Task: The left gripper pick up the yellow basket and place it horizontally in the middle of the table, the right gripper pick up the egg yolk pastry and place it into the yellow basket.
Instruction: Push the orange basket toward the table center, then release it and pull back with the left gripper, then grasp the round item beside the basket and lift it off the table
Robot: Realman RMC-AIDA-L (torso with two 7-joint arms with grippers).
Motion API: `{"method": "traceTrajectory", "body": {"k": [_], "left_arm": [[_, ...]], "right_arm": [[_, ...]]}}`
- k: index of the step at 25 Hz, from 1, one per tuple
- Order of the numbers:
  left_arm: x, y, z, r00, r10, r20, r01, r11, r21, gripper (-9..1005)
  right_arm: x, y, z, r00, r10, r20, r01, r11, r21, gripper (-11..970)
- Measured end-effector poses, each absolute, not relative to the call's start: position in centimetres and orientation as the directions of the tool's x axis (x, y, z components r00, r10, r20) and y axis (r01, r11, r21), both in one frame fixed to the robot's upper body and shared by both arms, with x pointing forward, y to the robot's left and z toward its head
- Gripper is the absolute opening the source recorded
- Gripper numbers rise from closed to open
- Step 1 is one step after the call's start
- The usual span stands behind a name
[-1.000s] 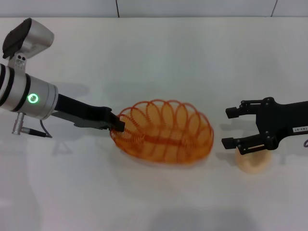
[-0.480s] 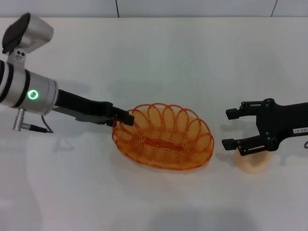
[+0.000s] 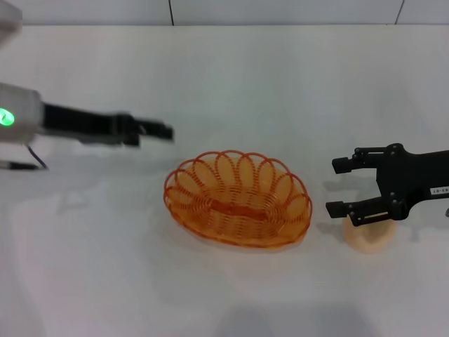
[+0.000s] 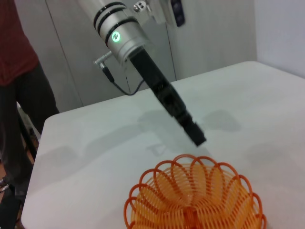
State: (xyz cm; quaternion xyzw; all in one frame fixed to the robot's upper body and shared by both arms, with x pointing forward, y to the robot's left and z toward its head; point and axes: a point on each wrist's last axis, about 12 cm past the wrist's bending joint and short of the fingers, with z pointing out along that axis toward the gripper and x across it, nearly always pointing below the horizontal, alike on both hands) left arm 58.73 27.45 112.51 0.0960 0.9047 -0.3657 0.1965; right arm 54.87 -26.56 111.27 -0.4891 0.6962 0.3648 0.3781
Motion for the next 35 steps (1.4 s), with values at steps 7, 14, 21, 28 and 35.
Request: {"method": "traceTrajectory", "body": {"k": [7, 14, 21, 28, 35], "left_arm": [[57.2, 32.9, 116.8, -0.664, -0.239, -0.709, 0.474, 0.598, -0.646, 890], [54.5, 35.5, 118.1, -0.386, -0.388, -0.837, 0.622, 0.560, -0.547, 890], [53.6, 35.0, 118.0, -0.298, -0.335, -0.894, 0.700, 0.559, -0.443, 892], [53.5, 35.1, 117.9, -0.333, -0.106, -0.937, 0.732, 0.597, -0.328, 891], [53.1, 36.1, 117.4, -0.397, 0.154, -0.905, 0.764, 0.602, -0.233, 891]], "right_arm": [[54.7, -26.7, 111.2, -0.240, -0.402, -0.884, -0.955, 0.259, 0.142, 822], [54.8, -26.8, 111.3, -0.240, -0.396, -0.887, -0.954, 0.264, 0.140, 822], [55.0, -26.8, 111.7, -0.231, -0.384, -0.894, -0.954, 0.270, 0.131, 822], [55.5, -26.9, 112.5, -0.236, -0.380, -0.894, -0.948, 0.292, 0.126, 821], [55.8, -27.1, 113.4, -0.257, -0.380, -0.889, -0.938, 0.320, 0.134, 821]]}}
